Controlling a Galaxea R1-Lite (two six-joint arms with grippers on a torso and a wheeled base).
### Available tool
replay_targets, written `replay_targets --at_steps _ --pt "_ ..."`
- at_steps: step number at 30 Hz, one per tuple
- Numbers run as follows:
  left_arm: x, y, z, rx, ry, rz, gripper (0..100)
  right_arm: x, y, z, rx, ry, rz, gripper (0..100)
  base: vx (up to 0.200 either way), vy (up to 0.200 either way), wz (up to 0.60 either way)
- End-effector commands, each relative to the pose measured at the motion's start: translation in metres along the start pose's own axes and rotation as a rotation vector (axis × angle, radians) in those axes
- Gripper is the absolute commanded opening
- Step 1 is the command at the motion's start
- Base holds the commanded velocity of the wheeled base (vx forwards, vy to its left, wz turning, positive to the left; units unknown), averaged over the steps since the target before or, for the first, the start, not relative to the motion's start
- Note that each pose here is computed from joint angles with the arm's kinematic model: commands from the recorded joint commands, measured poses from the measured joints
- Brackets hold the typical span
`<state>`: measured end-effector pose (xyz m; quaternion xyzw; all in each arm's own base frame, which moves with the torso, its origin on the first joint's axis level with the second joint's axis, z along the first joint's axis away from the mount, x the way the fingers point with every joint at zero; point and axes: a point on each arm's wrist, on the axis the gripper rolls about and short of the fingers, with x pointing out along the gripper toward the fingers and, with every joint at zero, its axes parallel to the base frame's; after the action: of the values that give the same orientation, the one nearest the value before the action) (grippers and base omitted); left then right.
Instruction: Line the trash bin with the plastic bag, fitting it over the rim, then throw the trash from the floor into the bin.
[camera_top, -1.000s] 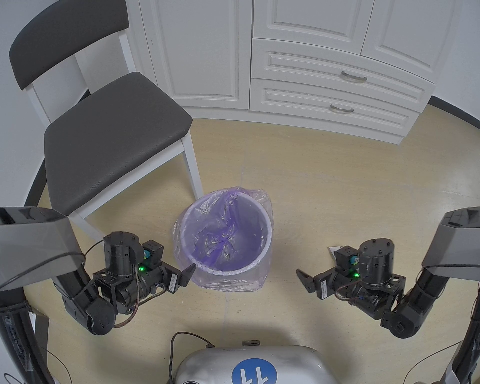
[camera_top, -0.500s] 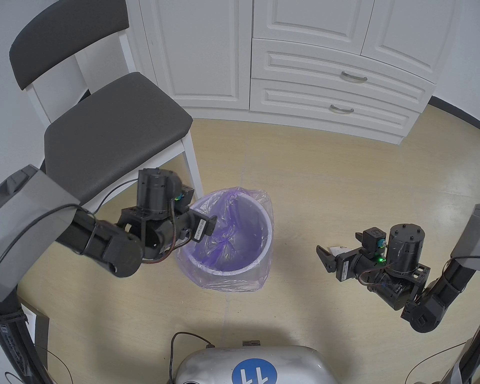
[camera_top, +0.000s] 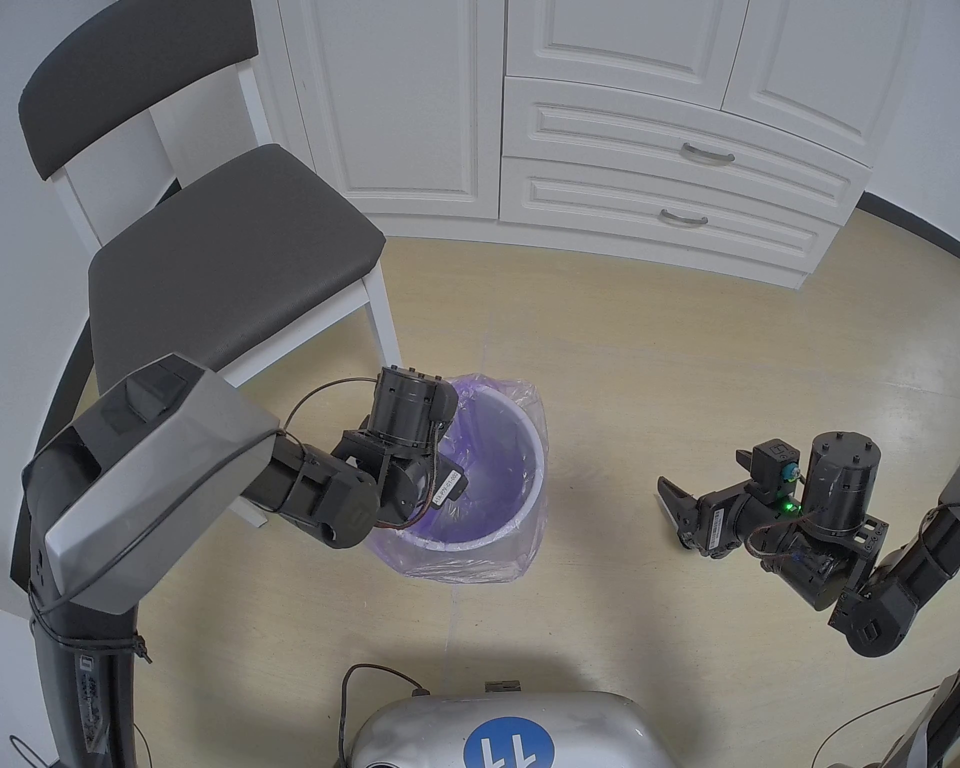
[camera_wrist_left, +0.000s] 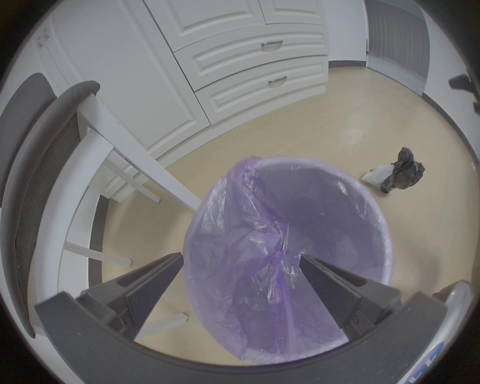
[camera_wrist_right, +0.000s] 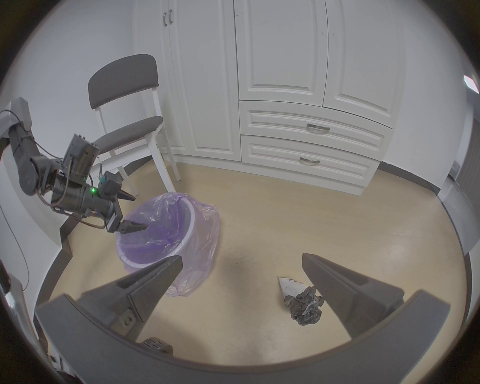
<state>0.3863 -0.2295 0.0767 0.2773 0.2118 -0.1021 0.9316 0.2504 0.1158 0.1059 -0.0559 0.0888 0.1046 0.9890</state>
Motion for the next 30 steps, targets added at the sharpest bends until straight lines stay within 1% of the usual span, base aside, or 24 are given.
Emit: replay_targets --at_steps 1,6,7,8,9,13,15,16,22,23,24,26,30 --pt "0.012 -0.004 -0.007 0.009 0.032 0.043 100 0.000 -0.002 0.002 0.002 -0.005 -0.007 100 0.000 0.000 0.00" --pt "0.011 0.014 -0.011 -0.005 0.054 0.085 100 0.000 -0.004 0.001 0.002 -0.003 -0.013 100 0.000 0.000 0.00" --pt "0.011 0.014 -0.011 -0.005 0.054 0.085 100 0.000 -0.004 0.001 0.002 -0.003 -0.013 100 0.000 0.000 0.00" --pt "0.009 0.024 -0.014 -0.009 0.062 0.099 100 0.000 -0.004 0.002 0.003 -0.006 -0.015 100 0.000 0.000 0.00" --pt "0.009 0.025 -0.014 -0.010 0.063 0.100 100 0.000 -0.004 0.002 0.003 -0.006 -0.015 100 0.000 0.000 0.00" --pt "0.007 0.043 -0.020 -0.055 0.082 0.131 100 0.000 -0.006 0.002 -0.009 -0.005 -0.021 100 0.000 0.000 0.00" --pt "0.005 0.047 -0.022 -0.073 0.087 0.136 100 0.000 -0.006 0.001 -0.010 -0.003 -0.022 100 0.000 0.000 0.00" --pt "0.004 0.052 -0.025 -0.107 0.093 0.144 100 0.000 -0.007 0.001 -0.010 -0.003 -0.024 100 0.000 0.000 0.00" --pt "-0.006 0.072 -0.036 -0.239 0.112 0.169 100 0.000 -0.007 0.001 -0.014 -0.003 -0.024 100 0.000 0.000 0.00" --pt "-0.006 0.072 -0.036 -0.239 0.112 0.169 100 0.000 -0.007 0.001 -0.014 -0.003 -0.024 100 0.000 0.000 0.00" --pt "-0.008 0.075 -0.039 -0.270 0.109 0.177 100 0.000 -0.007 0.001 -0.016 -0.002 -0.024 100 0.000 0.000 0.00" --pt "-0.008 0.078 -0.048 -0.321 0.103 0.189 100 0.000 -0.007 0.000 -0.017 0.003 -0.023 100 0.000 0.000 0.00" --pt "-0.007 0.081 -0.065 -0.375 0.097 0.212 100 0.001 -0.006 -0.001 -0.018 0.006 -0.023 100 0.000 0.000 0.00"
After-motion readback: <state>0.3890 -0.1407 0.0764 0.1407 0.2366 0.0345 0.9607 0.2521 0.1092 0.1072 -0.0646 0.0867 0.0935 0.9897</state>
